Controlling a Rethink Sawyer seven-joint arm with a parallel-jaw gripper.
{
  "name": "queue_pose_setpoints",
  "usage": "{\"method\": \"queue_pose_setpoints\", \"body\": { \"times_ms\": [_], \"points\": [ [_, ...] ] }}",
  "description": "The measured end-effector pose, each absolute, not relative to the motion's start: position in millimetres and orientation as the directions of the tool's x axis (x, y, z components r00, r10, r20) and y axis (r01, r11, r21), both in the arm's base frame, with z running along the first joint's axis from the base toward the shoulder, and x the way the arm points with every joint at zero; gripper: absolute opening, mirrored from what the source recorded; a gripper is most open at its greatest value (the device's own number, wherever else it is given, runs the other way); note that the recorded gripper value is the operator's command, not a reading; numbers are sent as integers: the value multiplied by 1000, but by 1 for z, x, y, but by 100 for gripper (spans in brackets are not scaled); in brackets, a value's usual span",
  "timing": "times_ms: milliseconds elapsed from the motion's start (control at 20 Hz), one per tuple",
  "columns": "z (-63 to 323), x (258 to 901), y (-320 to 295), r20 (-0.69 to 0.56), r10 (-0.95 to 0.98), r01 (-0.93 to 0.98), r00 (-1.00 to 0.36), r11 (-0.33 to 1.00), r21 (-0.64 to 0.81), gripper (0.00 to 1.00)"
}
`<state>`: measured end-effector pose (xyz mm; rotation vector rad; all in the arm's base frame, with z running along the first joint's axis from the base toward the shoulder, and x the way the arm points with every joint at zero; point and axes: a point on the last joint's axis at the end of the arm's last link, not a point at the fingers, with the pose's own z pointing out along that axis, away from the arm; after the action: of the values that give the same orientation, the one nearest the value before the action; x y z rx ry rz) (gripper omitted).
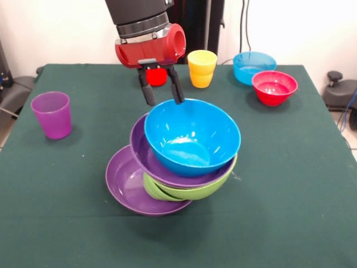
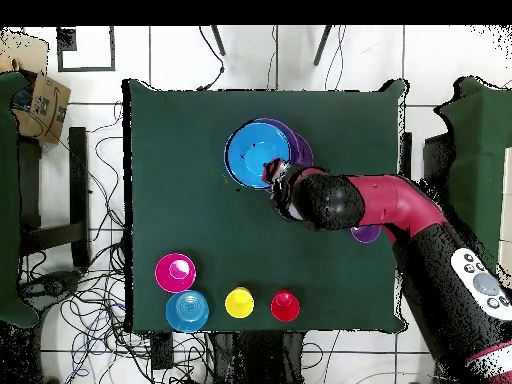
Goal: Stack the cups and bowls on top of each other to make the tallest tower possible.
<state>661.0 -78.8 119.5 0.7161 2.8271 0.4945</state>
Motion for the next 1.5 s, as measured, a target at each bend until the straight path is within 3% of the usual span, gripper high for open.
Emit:
{"method": "queue_pose_setpoints", "body": {
  "times_ms": [1100, 1250, 1500],
  "points": [
    [119, 659, -80, -88, 493, 434, -866, 826, 359, 100],
    [134, 657, -82, -72, 511, 453, -857, 812, 369, 100],
    [195, 653, -101, 5, 563, 527, -826, 770, 360, 100]
  ]
}}
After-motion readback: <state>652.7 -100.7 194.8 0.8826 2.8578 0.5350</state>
